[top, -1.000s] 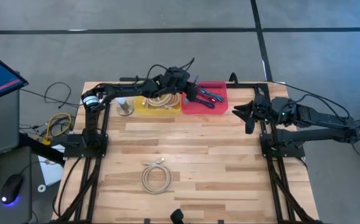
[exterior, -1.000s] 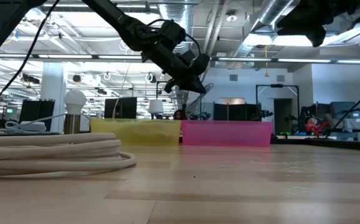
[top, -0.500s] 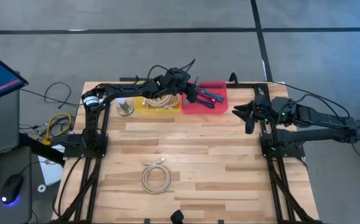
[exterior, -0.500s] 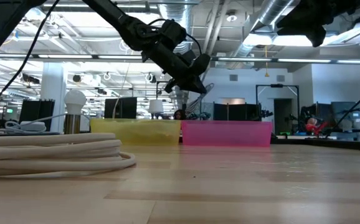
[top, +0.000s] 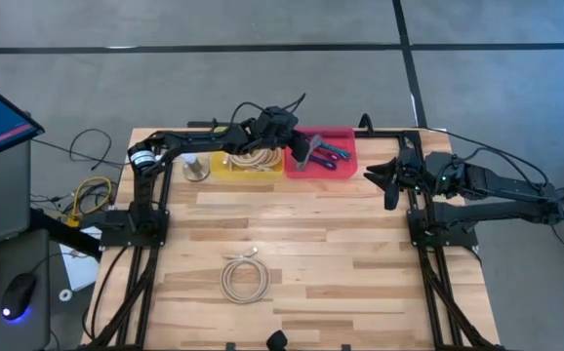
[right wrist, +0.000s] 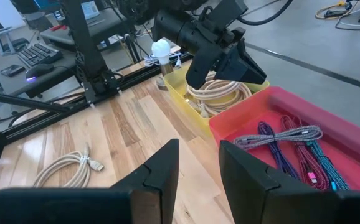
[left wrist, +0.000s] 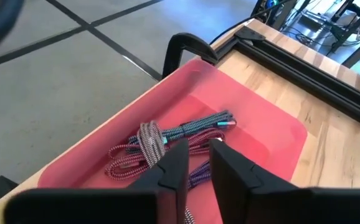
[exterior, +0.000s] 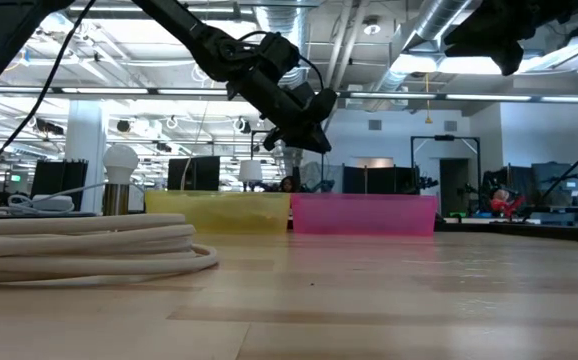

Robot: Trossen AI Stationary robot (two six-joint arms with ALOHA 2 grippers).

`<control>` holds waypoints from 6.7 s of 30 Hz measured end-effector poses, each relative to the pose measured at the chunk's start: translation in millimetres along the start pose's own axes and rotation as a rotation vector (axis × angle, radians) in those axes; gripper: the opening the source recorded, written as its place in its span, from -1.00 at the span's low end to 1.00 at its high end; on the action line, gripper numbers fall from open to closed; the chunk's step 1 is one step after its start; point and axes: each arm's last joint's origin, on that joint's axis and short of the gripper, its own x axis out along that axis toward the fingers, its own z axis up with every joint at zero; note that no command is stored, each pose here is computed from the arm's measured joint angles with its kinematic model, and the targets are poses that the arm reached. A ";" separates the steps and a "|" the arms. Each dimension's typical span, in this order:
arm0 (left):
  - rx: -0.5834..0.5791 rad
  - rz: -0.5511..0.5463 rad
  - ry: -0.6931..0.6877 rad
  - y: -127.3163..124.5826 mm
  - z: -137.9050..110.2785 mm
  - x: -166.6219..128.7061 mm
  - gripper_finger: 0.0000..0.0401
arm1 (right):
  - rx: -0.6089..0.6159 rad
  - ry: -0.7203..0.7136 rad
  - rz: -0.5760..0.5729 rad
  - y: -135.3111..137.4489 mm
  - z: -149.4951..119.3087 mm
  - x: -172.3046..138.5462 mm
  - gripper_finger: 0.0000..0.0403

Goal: Pick & Place USB Port
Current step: Put the large white charger cable into the yellow bin, then return to Home Position

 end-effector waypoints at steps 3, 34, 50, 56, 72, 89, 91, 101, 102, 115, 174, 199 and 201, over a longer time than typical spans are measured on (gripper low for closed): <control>0.004 -0.045 0.008 -4.8 -0.1 -1.5 -0.83 | 0.000 0.000 0.000 0.0 0.0 0.0 -0.47; 0.315 -0.420 0.310 -103.3 12.4 -267.8 -0.98 | 0.002 -0.006 0.004 0.2 0.6 -0.1 -0.47; 0.201 -0.404 0.703 -170.1 -53.4 -268.7 -0.68 | 0.001 -0.005 0.007 0.4 0.6 -0.1 -0.47; 0.302 -0.321 0.861 -188.3 -87.3 -247.6 -0.36 | 0.001 -0.005 0.007 0.4 0.6 -0.1 -0.47; 0.503 -0.088 0.982 -201.8 -140.3 -197.1 0.11 | -0.001 0.003 0.004 0.1 -0.2 -0.1 -0.47; 0.472 -0.135 1.005 -179.6 -202.6 -173.3 -0.14 | 0.029 0.002 0.005 0.2 -0.1 0.0 -0.47; 0.466 -0.143 0.993 -177.4 -208.0 -171.0 -0.14 | 0.049 0.002 0.005 0.2 -0.1 -0.1 -0.47; 0.361 -0.159 0.913 -166.0 -233.4 -163.0 -0.15 | 0.067 0.002 0.005 0.2 -0.1 0.0 -0.47; 0.361 -0.157 0.916 -165.2 -234.5 -163.0 -0.17 | 0.068 0.002 0.005 0.2 -0.1 -0.1 -0.47; 0.299 -0.167 0.891 -165.7 -228.7 -166.5 -0.66 | 0.070 0.002 0.005 0.2 -0.1 0.0 -0.47; -0.317 0.486 0.183 92.6 -68.1 -94.1 -0.75 | 0.032 0.035 -0.013 -1.3 -3.5 -0.1 -0.47; -0.345 0.219 0.182 78.0 -53.8 -109.7 0.13 | 0.025 0.062 -0.021 -2.1 -6.2 -0.3 -0.47; -0.273 0.151 0.143 67.4 -43.4 -123.4 0.08 | 0.025 0.062 -0.018 -1.8 -6.2 -0.4 -0.47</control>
